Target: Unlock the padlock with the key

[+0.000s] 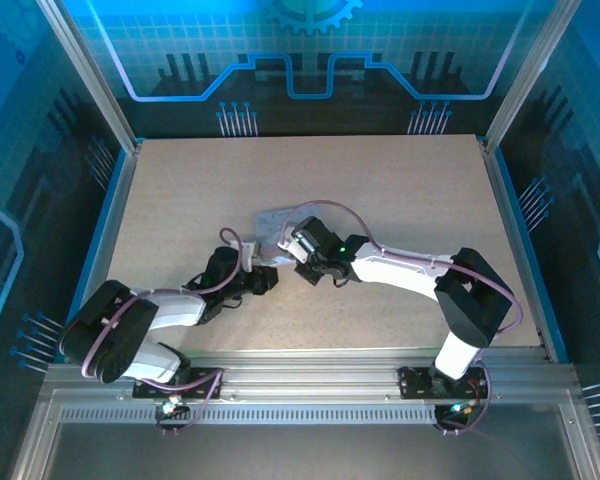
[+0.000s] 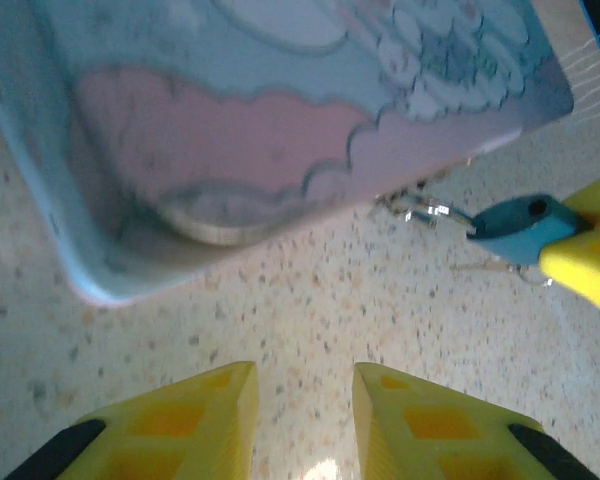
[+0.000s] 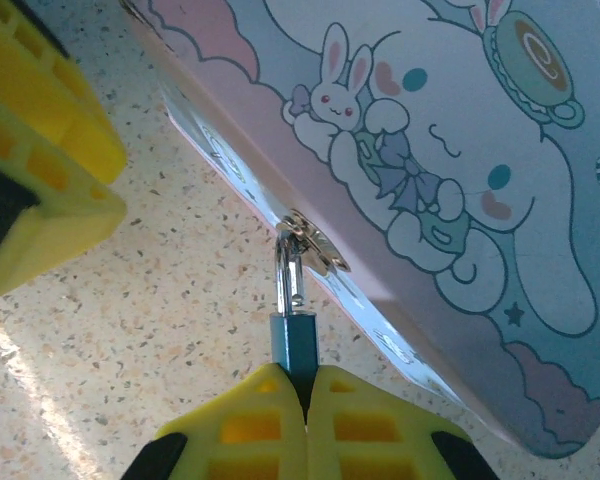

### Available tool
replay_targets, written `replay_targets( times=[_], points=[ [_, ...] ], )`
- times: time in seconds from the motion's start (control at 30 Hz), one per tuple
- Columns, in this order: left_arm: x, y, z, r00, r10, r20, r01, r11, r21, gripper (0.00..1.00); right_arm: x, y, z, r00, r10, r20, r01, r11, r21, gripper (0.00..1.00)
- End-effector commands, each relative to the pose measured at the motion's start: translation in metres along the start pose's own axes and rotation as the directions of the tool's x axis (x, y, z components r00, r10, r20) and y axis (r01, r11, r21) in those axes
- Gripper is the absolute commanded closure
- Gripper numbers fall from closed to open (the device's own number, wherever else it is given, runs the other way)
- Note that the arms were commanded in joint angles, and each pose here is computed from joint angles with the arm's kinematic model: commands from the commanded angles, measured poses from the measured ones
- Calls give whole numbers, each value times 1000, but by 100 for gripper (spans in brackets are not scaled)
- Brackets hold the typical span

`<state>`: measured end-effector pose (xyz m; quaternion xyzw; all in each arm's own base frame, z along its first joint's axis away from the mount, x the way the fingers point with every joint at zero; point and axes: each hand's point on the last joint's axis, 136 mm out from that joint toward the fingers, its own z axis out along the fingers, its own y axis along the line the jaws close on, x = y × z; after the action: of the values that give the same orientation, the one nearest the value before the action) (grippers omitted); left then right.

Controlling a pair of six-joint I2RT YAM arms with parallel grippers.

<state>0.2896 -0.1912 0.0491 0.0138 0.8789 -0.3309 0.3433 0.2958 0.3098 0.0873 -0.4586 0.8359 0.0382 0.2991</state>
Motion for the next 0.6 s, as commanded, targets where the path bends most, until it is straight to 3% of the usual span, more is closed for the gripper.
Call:
replay_targets(
  times=[0.0, 0.57],
  points=[
    [-24, 1, 5, 998, -14, 64, 14, 1000, -1, 69, -12, -3, -3, 999, -30, 40, 31, 999, -13, 100],
    [-58, 18, 18, 992, -33, 119, 34, 999, -7, 70, -22, -3, 3, 993, -96, 66, 97, 995, -10, 100]
  ],
)
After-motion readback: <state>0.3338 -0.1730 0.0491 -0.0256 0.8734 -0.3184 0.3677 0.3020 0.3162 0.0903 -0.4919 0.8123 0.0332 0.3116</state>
